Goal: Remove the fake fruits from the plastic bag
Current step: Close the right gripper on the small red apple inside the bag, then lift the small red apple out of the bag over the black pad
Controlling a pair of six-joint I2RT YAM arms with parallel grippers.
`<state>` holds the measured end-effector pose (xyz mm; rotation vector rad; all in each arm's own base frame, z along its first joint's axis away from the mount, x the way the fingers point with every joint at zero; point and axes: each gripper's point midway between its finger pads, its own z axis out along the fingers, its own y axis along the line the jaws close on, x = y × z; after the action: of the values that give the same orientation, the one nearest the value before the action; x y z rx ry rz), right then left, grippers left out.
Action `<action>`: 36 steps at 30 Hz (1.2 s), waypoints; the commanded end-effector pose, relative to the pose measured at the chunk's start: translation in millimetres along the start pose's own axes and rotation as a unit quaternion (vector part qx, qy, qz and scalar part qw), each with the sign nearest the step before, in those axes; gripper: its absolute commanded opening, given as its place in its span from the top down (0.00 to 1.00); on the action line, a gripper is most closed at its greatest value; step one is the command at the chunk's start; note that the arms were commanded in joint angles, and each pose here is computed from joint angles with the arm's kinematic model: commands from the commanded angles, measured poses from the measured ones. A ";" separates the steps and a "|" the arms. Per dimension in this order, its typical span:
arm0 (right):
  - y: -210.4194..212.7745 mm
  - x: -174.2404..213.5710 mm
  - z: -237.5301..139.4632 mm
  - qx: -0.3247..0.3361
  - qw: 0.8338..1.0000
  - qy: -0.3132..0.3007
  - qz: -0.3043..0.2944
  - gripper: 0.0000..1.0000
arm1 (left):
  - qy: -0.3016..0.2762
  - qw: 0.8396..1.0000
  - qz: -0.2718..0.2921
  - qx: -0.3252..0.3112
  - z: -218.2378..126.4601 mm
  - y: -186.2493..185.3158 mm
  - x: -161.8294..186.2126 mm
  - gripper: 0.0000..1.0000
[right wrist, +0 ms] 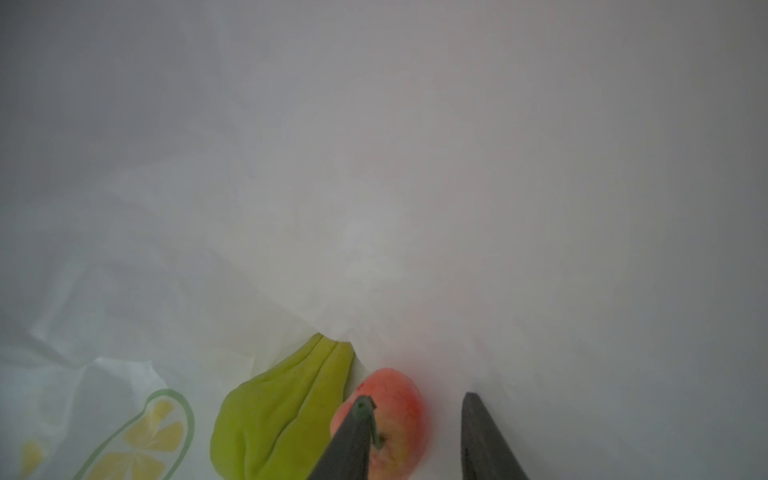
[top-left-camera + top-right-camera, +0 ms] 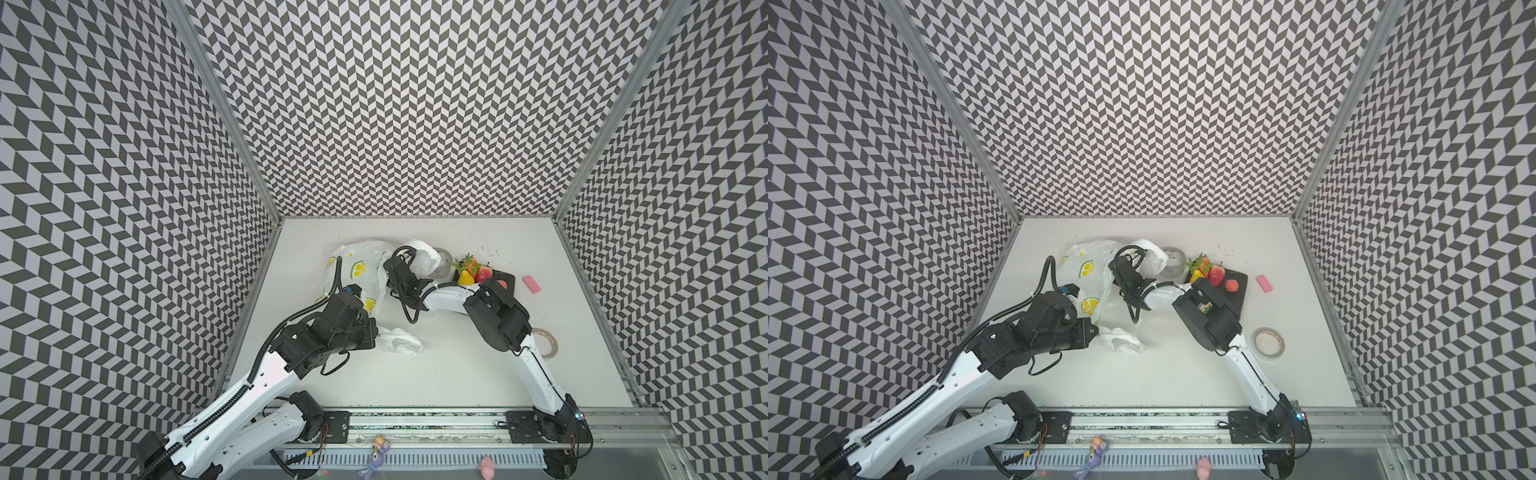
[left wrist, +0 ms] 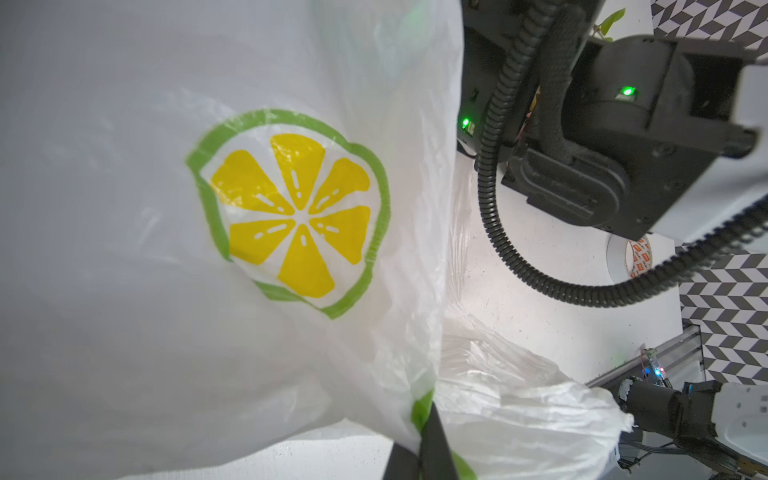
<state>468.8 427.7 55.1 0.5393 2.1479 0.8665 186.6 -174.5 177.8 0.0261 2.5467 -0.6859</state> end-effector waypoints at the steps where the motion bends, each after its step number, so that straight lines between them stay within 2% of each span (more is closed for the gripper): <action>1: 11.7 -6.0 -0.2 -0.026 1.000 -0.006 0.017 0.75 | -0.005 1.000 0.006 0.005 -2.6 -2.4 -2.9 1.00; 6: 21.4 -11.8 -11.9 -0.044 0.999 -0.008 0.011 0.94 | -0.009 1.000 0.004 0.002 -2.4 -1.4 -4.5 1.00; 9: 30.7 -16.6 -20.6 -0.058 0.998 -0.007 0.008 1.00 | -0.010 1.000 0.001 -0.002 -2.6 0.0 -4.9 1.00; 20: 59.9 -9.5 -63.4 -0.127 0.991 0.043 0.001 1.00 | -0.045 0.999 -0.025 -0.013 -11.0 6.8 -13.6 1.00; 30: 56.4 27.0 -114.6 -0.159 0.980 0.101 -0.062 1.00 | -0.080 0.995 -0.051 -0.014 -13.8 8.6 -25.1 1.00; 36: 48.0 44.3 -146.5 -0.165 0.969 0.125 -0.135 1.00 | -0.092 0.994 -0.057 -0.015 -14.9 9.0 -29.7 1.00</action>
<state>346.2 423.8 109.7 0.0899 2.2382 1.1117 200.3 -160.7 194.4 -0.1411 2.4381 -0.6673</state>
